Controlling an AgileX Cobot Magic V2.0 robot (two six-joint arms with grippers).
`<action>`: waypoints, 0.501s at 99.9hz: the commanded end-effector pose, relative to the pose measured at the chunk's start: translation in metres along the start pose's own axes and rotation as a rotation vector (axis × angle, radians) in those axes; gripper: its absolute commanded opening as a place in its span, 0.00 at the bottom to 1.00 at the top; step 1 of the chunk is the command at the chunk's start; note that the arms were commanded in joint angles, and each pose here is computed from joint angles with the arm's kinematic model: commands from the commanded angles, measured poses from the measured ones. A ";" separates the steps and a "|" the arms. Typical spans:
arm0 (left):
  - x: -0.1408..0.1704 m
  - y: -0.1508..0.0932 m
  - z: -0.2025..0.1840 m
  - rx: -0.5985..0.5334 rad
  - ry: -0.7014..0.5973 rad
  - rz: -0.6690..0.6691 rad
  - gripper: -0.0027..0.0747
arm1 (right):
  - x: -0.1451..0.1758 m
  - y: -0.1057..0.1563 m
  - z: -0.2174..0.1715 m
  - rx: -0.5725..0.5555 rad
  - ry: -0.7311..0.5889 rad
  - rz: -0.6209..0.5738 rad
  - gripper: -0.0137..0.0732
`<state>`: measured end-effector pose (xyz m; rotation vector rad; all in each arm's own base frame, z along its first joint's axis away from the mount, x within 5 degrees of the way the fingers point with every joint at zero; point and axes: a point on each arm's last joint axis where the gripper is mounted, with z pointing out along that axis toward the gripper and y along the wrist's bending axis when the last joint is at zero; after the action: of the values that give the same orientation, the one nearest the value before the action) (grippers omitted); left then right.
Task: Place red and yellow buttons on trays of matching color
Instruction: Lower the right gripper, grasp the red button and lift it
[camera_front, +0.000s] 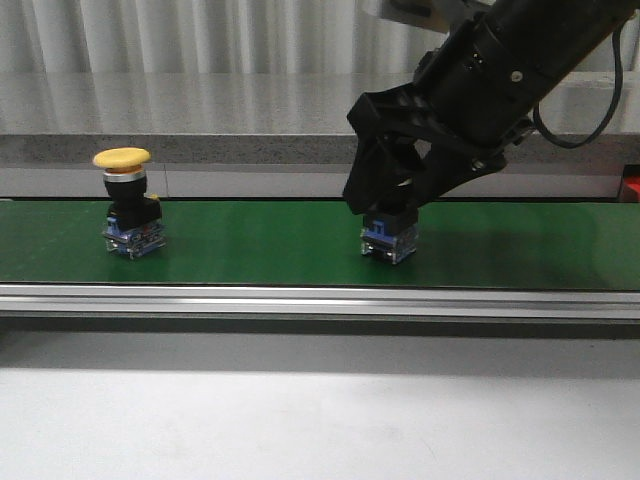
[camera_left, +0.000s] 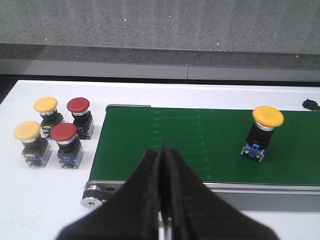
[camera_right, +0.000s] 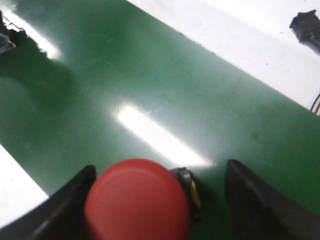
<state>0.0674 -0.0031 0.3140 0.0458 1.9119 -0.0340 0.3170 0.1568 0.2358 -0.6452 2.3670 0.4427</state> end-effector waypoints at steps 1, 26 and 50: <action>-0.015 -0.001 -0.004 0.014 -0.099 -0.007 0.01 | -0.021 0.003 -0.018 0.008 -0.102 -0.009 0.52; -0.015 -0.001 -0.004 0.014 -0.099 -0.007 0.01 | -0.033 -0.017 -0.054 0.027 -0.145 0.028 0.27; -0.015 -0.001 -0.004 0.014 -0.099 -0.007 0.01 | -0.051 -0.106 -0.132 0.224 -0.288 0.193 0.27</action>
<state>0.0674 -0.0031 0.3140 0.0458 1.9119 -0.0340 0.3429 0.0626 0.3084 -0.3715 2.2987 0.3837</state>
